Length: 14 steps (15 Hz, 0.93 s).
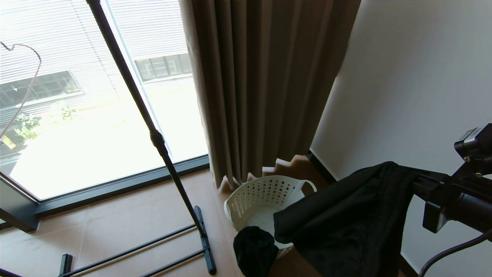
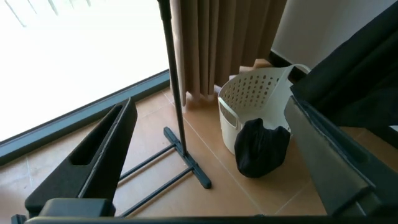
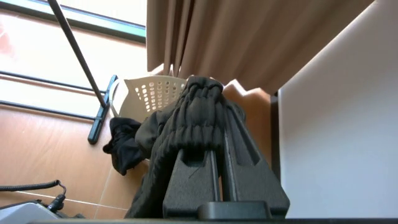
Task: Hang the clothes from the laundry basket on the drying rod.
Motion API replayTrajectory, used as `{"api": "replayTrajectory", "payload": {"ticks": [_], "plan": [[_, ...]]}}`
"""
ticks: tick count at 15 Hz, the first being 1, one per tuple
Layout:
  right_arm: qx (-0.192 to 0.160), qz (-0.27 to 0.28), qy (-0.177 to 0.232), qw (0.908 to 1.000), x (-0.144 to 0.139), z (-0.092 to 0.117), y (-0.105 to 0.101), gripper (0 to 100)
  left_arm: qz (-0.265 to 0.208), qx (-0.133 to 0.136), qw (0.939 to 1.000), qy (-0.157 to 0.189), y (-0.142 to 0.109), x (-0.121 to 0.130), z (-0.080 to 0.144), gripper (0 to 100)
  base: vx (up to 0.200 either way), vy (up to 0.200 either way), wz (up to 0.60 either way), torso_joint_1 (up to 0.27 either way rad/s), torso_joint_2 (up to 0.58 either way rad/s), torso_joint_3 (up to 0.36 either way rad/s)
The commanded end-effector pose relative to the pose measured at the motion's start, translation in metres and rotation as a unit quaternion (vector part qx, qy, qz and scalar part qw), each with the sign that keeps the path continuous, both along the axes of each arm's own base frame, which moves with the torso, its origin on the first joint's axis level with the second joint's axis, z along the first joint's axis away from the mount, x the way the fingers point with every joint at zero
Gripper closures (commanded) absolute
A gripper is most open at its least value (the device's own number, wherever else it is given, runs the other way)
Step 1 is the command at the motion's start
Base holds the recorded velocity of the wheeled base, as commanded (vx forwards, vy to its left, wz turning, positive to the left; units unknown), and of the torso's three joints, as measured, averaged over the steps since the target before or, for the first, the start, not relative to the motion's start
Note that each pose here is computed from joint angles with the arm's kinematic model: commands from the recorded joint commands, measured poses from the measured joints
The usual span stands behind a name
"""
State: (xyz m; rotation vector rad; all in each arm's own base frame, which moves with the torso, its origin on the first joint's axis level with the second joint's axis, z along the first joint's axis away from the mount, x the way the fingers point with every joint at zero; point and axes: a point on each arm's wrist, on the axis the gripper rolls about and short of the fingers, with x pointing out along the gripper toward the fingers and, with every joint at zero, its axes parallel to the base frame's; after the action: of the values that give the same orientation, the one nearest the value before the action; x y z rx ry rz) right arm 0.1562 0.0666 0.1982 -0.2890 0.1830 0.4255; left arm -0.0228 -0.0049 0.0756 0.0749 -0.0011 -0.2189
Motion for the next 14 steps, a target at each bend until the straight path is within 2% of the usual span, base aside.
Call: {"api": "replayTrajectory", "payload": {"ticks": [1, 9, 14], "plan": [[-0.002, 0.000, 0.005, 1.0000, 0.0017, -0.0020, 0.0007, 100, -0.001, 0.000, 1.0000, 0.001, 0.0000, 0.0001, 0.0000, 0, 0.000, 0.000, 0.00, 0.173, -0.51, -0.154], [-0.005, 0.001, 0.011, 0.9999, 0.0010, -0.0056, 0.0007, 100, 0.000, 0.003, 1.0000, 0.000, 0.0000, 0.0002, 0.0000, 0, 0.000, 0.000, 0.00, 0.200, -0.54, -0.148], [-0.004, 0.001, 0.008, 1.0000, 0.0002, -0.0048, 0.0003, 100, -0.001, 0.003, 1.0000, 0.000, 0.0000, 0.0001, 0.0000, 0, 0.000, 0.000, 0.00, 0.070, -0.17, 0.095]]}}
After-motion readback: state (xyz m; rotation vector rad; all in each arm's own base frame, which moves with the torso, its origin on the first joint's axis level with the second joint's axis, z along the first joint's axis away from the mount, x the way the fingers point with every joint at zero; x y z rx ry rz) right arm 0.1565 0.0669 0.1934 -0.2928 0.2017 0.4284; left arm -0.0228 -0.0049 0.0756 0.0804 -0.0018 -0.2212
